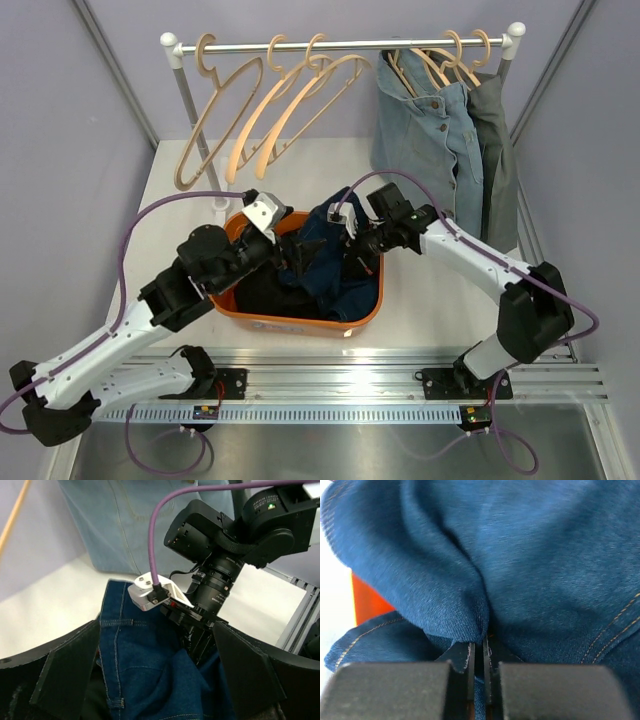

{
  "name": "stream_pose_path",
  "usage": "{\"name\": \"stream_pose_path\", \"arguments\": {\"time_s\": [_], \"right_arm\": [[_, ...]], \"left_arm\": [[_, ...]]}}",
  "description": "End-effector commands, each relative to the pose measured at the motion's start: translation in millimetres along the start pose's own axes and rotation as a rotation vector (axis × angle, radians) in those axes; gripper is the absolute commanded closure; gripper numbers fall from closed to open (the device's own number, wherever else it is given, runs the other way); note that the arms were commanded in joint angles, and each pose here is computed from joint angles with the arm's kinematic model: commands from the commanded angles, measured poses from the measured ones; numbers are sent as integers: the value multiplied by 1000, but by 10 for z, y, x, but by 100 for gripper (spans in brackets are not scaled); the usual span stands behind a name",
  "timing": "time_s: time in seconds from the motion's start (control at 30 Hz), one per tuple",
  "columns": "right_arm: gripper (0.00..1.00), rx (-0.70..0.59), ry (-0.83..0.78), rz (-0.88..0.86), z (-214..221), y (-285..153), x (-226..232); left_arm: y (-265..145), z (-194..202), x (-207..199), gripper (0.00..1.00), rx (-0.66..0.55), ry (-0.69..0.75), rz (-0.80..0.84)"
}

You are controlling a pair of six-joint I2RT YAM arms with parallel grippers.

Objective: Remove the skirt from the hanger

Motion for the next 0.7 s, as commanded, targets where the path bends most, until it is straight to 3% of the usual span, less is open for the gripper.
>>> {"name": "stream_pose_path", "arguments": {"time_s": [0.0,0.1,0.2,0.23,0.4,0.57,0.67], "right_arm": [[92,97,19,83,205,118,-272],[88,109,30,65,215,132,-255],[74,68,-23,41,89,30,-119],[58,63,-48,32,51,-12,-80],[29,-66,-150,29,-377,-522,229],[23,-152,-244,74,-625,-1029,386],[21,-198,-309,117,-726,-1276,430]], "left_arm": [[53,17,1,1,-55,-84,-5],[73,166,27,1,-39,-129,-17],[78,339,78,1,-24,-174,-42],[87,389,110,1,-25,-197,-56],[208,394,277,1,-38,-309,-103],[452,408,278,1,23,-353,-65],[629,551,275,1,119,-370,-59]]}}
Point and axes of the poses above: each gripper's point midway between its finger pads, its own y axis out along the fingers, its own x axis along the line the jaws close on, z = x × y, the point moved 2 cm from there along -y, back along the fingers, and after that the axes turned 12 degrees about y, right-handed, at the moved point
